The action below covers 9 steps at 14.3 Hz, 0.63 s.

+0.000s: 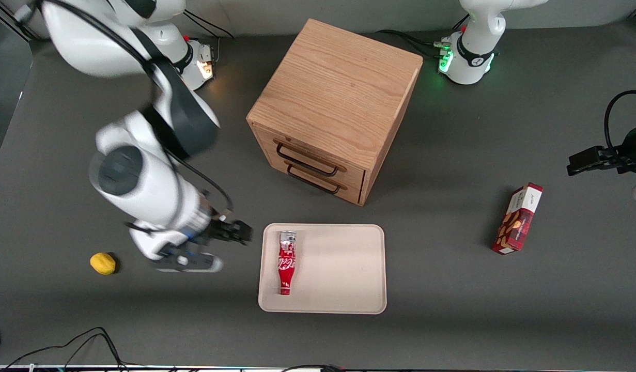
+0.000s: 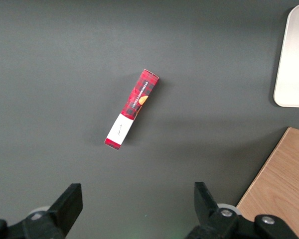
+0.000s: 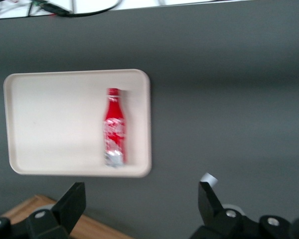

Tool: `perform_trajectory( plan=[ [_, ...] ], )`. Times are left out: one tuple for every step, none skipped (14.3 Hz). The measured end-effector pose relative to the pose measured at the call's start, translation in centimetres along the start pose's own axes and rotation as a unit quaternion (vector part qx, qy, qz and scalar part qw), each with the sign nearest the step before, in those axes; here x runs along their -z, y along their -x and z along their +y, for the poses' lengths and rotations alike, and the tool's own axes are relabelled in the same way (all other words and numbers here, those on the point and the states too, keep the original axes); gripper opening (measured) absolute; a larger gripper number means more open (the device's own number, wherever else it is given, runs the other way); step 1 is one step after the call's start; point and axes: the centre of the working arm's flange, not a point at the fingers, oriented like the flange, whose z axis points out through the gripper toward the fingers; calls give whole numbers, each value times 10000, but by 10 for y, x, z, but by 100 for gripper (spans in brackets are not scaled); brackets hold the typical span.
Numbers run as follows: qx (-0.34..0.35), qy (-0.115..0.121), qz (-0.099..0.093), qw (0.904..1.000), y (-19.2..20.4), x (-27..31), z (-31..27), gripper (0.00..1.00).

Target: Place coke bottle on tray

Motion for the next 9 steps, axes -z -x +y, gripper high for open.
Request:
perform_trajectory(
  plan=[
    [-132,229,-102,9996,13,38,23,100],
    [-309,457,-214,9982,28,73,48,100],
    [-534,598,-295,9963,44,106,74,100],
    [-744,616,-330,9948,58,137,100,100],
    [-857,601,-352,9939,73,165,126,100],
    [-881,596,-336,9938,88,185,149,100],
    [-910,581,-328,9936,101,196,169,100],
    [-970,523,-321,9934,113,200,188,100],
    [-1030,428,-290,9933,123,198,206,100]
  ],
)
